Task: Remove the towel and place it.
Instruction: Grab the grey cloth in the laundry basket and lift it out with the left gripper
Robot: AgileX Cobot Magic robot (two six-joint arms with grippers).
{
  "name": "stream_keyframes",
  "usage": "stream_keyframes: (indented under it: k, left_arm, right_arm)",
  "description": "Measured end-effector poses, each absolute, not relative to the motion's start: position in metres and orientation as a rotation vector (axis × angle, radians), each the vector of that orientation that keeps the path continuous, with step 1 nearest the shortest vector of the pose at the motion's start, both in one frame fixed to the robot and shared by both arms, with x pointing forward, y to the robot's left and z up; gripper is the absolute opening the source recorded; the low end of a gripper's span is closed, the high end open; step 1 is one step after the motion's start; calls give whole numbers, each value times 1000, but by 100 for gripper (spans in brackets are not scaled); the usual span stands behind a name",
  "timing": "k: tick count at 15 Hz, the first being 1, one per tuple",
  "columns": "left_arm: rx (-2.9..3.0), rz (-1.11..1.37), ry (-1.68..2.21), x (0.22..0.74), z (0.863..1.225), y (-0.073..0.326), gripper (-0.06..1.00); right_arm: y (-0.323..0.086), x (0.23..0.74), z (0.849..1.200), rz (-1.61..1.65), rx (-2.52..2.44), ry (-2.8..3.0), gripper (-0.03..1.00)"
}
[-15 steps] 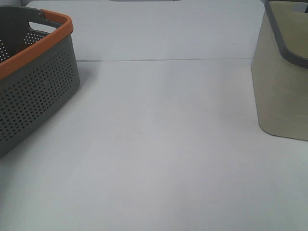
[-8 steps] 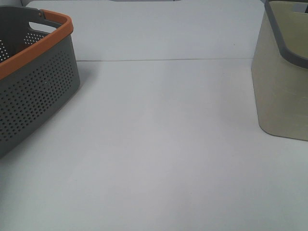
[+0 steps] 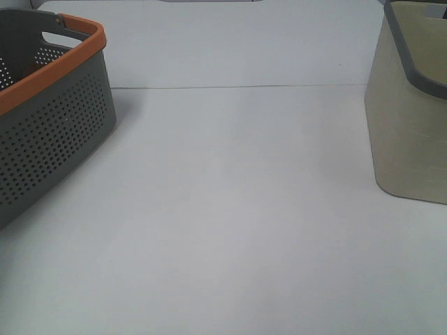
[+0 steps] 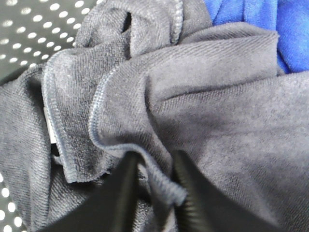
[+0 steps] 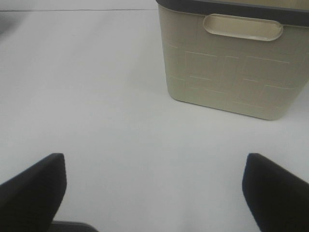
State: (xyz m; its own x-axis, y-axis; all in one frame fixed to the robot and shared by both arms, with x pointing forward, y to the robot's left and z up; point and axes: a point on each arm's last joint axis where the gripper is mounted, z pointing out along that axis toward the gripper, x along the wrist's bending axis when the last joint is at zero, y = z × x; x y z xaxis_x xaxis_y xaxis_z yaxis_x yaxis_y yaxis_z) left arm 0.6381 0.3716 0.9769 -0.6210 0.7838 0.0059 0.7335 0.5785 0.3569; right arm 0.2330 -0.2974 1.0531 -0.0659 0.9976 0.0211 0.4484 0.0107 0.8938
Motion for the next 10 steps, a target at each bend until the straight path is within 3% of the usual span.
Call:
stream_keyframes:
  k: [3, 7, 10]
  left_arm:
    - [1375, 503, 2618, 638, 977, 372, 0]
    - [1462, 515, 2580, 638, 978, 372, 0]
    - [1499, 560, 2525, 627, 1008, 371, 0]
  right_arm:
    - [-297, 233, 1053, 1008, 1515, 1597, 96]
    - [-297, 233, 1053, 1008, 1515, 1597, 96]
    - [-297, 233, 1053, 1008, 1515, 1597, 96]
